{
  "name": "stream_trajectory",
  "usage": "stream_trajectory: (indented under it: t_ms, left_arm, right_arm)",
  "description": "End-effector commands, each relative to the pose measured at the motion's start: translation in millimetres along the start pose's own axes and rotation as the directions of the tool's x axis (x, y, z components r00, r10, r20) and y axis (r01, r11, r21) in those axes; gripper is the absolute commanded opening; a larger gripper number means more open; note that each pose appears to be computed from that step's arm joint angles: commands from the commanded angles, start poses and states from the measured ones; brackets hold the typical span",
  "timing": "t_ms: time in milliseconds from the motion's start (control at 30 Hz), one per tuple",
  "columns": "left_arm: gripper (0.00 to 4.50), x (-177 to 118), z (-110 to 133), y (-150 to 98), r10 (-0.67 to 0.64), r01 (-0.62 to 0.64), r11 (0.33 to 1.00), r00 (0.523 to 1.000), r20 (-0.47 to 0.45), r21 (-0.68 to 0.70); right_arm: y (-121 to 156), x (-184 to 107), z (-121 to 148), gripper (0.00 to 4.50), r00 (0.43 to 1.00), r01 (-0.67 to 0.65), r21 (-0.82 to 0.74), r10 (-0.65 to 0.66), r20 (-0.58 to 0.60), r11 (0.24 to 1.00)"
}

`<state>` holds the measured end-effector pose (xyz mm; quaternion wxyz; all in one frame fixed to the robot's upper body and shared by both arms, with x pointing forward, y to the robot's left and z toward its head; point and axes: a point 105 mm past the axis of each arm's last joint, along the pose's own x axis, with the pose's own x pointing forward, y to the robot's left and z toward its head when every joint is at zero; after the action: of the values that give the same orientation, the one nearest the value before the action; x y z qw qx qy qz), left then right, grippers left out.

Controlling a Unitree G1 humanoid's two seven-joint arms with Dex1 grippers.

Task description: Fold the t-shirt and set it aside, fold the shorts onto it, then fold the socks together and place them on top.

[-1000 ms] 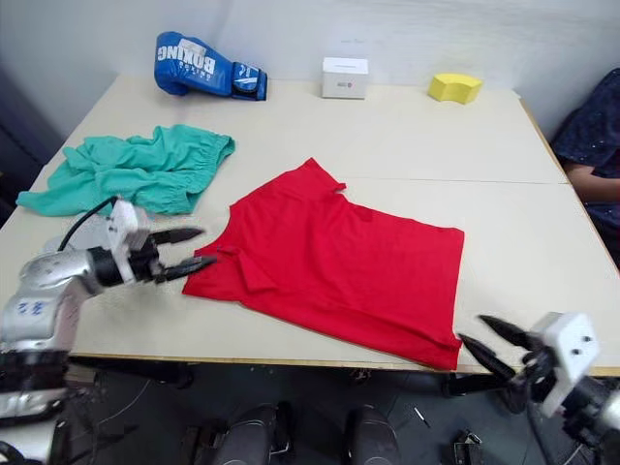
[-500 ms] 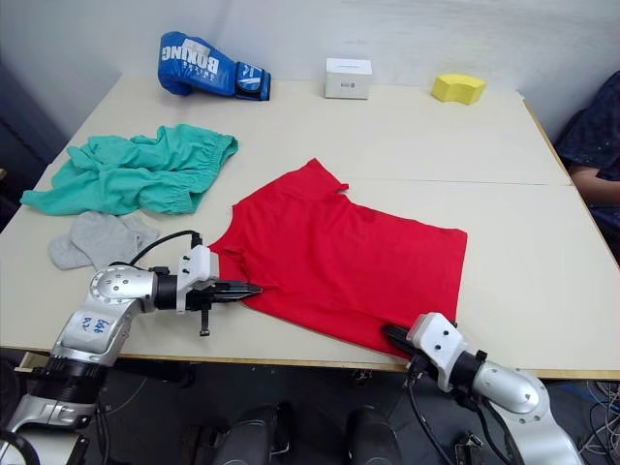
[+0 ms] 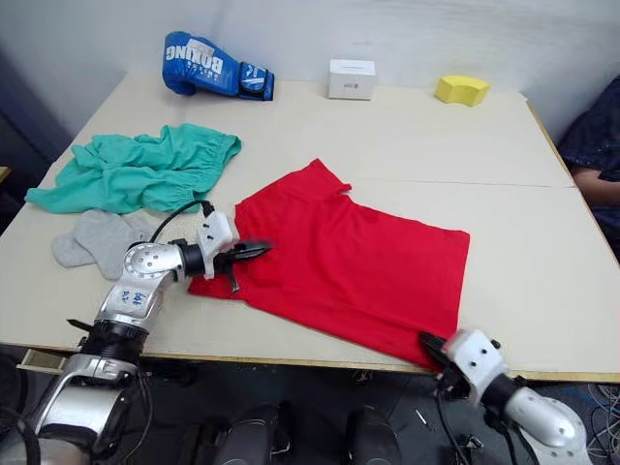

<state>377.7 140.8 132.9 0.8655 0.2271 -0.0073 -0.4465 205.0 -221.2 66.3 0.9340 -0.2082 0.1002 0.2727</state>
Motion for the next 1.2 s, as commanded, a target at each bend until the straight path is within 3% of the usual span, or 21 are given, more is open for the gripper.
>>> stream_trajectory:
  t_ms: [33,100,133,233,333,433,700,933,1200]
  left_arm:
    - [0.01,-10.8,16.9,18.0,0.084,-0.083,0.996,0.991,0.103,-0.008]
    - [0.01,-24.1,33.2,10.6,-0.006,0.015,0.999,0.980,0.197,-0.043]
    - [0.01,-30.8,33.9,5.9,-0.054,0.063,0.997,0.979,0.199,-0.041]
    - [0.01,-55.4,16.5,-7.8,-0.188,0.191,0.981,0.979,0.078,-0.026]
    - [0.01,-70.8,4.1,-13.7,-0.234,0.234,0.972,0.972,-0.015,-0.028]
    - [0.01,-74.4,-7.3,-20.9,-0.267,0.269,0.963,0.959,-0.092,0.006]
    - [0.01,-51.2,-27.6,-32.8,-0.279,0.284,0.959,0.948,-0.156,0.014]
    - [0.01,-28.9,-24.7,-34.6,-0.298,0.307,0.951,0.942,-0.153,0.040]
    - [0.01,-5.2,-3.8,-9.8,-0.158,0.158,0.987,0.987,-0.025,-0.017]
  right_arm:
    - [-18.4,-14.3,2.4,0.00,0.993,0.113,-0.008,-0.113,0.034,0.994]
    - [-22.8,-18.7,9.4,0.00,0.987,0.139,0.011,-0.139,0.078,0.990]
    - [-22.1,-19.2,12.7,0.00,0.987,0.132,0.015,-0.132,0.096,0.991]
    - [-14.0,-18.5,24.6,0.00,0.987,0.070,0.007,-0.070,0.147,0.998]
    - [10.3,-10.4,34.3,0.00,0.982,-0.098,-0.149,0.120,0.146,0.984]
    - [23.1,-1.5,41.5,0.00,0.967,-0.147,-0.178,0.179,0.181,0.973]
    - [29.5,19.4,44.8,0.00,0.956,-0.165,-0.132,0.192,0.222,0.977]
    - [27.5,23.2,39.3,0.00,0.961,-0.162,-0.113,0.183,0.210,0.980]
    - [11.6,17.8,17.3,0.00,0.988,-0.066,-0.055,0.073,0.133,0.996]
